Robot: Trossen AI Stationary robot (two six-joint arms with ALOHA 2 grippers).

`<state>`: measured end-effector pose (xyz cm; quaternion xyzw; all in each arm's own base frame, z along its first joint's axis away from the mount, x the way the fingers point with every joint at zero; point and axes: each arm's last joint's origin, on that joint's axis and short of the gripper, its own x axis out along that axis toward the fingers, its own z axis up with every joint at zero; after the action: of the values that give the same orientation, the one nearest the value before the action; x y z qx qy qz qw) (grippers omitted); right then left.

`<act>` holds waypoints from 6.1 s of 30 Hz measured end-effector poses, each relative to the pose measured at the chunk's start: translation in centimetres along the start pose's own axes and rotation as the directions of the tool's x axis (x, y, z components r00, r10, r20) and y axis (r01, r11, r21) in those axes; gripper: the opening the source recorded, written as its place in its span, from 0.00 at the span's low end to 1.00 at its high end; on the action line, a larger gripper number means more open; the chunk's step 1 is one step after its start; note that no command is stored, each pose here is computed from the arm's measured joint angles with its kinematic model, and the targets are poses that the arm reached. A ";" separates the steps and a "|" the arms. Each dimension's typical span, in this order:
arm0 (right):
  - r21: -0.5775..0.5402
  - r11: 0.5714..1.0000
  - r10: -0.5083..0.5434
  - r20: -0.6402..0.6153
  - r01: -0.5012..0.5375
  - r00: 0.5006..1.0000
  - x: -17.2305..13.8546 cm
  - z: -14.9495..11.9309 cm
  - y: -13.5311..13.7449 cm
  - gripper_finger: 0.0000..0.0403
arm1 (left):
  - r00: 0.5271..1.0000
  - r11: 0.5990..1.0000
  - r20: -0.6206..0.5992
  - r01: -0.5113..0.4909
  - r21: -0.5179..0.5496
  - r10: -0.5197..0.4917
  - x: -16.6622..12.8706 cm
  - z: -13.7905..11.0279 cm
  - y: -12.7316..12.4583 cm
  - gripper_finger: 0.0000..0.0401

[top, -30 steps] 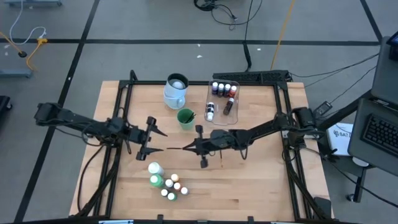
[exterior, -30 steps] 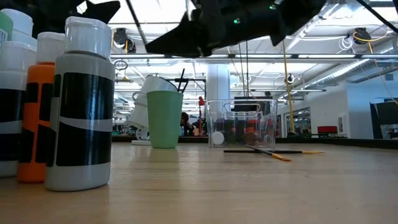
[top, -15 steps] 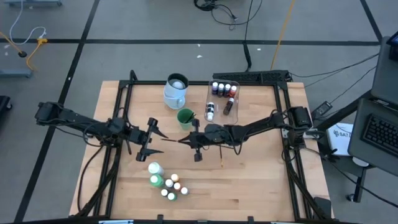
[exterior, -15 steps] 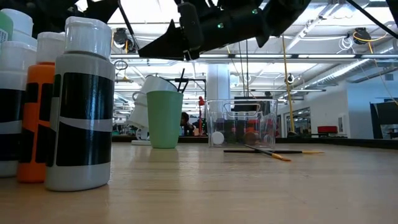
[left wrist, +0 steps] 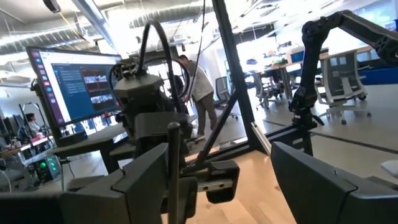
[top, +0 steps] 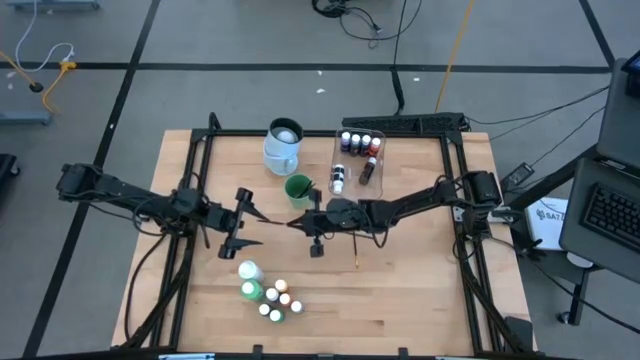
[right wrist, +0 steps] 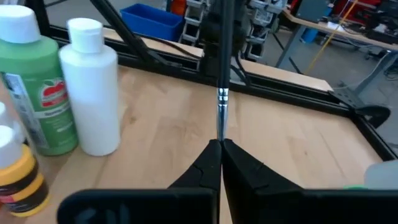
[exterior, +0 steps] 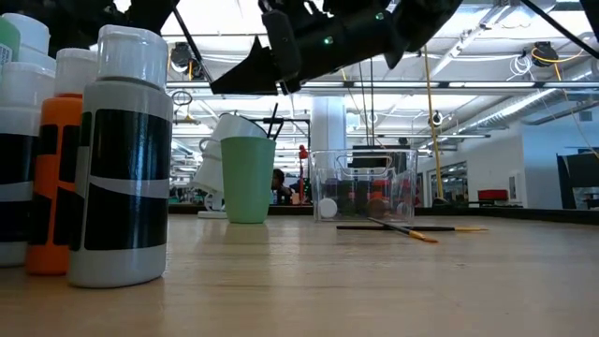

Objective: Pick & Place Paint Supplies
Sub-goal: Put the silver paintbrush into the green cup, then put the gold paintbrush into the green cup

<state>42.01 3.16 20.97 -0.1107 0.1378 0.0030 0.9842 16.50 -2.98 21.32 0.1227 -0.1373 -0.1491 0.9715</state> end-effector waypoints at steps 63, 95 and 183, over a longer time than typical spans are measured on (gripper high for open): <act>0.057 0.987 -0.160 0.263 0.150 0.952 -17.5 -5.8 3.2 0.00 | 0.884 0.909 -0.222 -0.414 0.035 0.411 0.0 1.2 2.2 0.00; 0.024 0.969 -0.245 0.255 0.247 0.935 -19.4 -10.1 1.3 0.01 | 0.521 0.731 -0.660 -0.679 0.063 0.541 9.7 -0.5 10.2 0.00; 0.105 0.972 -0.227 0.187 0.210 0.956 -19.1 -10.8 1.5 0.01 | 0.675 0.829 -0.512 -0.540 0.147 0.530 -2.4 11.0 5.7 0.07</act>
<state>20.62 2.73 15.75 -0.0831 0.0261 -0.1008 0.9911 12.43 0.90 32.57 0.1053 0.1090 0.1804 0.9718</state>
